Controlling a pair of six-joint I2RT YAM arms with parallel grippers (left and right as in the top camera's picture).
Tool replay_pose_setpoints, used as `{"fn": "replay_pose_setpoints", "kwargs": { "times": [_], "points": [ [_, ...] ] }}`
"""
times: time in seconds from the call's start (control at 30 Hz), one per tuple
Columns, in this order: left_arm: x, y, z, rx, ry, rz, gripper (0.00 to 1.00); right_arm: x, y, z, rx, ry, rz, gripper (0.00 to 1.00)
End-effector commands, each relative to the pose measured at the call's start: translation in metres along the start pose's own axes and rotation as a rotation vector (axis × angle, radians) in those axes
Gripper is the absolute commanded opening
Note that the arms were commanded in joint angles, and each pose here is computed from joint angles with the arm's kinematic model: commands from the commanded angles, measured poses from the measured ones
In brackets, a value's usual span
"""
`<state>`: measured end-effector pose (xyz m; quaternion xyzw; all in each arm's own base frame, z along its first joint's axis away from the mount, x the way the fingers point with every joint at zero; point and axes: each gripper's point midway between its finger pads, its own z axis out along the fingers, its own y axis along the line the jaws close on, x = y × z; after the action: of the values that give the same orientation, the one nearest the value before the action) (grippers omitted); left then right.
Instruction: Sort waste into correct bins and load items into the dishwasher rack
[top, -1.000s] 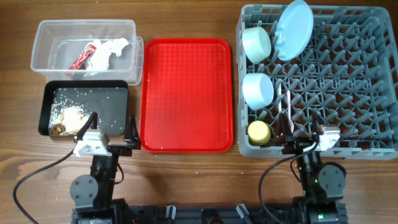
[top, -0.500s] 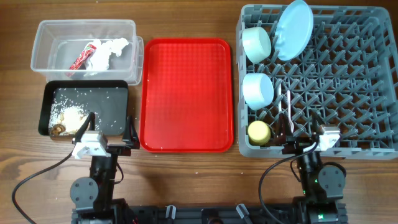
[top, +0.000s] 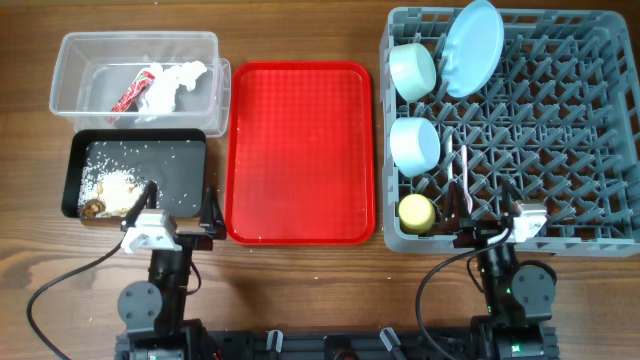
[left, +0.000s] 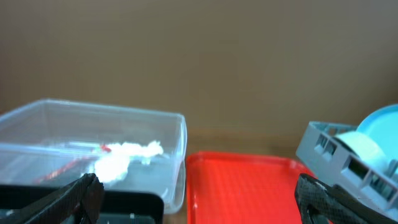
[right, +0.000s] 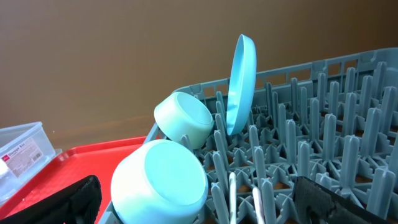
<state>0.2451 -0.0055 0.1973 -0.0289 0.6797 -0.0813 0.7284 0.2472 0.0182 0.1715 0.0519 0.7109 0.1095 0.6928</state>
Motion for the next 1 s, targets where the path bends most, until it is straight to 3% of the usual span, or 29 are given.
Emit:
{"fn": "replay_pose_setpoints", "kwargs": {
  "times": [0.0, 0.17, 0.97],
  "points": [
    [0.007, 0.002, 0.000, -0.009, 0.011, 0.013, 1.00, 0.001, 0.003, 0.000, -0.017, 0.004, -0.017, 1.00],
    [0.037, 0.004, -0.002, -0.015, 0.136, -0.006, 1.00, 0.001, 0.003, 0.000, -0.017, 0.004, -0.017, 1.00],
    [0.038, -0.002, -0.002, 0.009, 0.138, -0.010, 1.00, 0.001, 0.003, 0.000, -0.017, 0.004, -0.017, 1.00]
  ]
}}
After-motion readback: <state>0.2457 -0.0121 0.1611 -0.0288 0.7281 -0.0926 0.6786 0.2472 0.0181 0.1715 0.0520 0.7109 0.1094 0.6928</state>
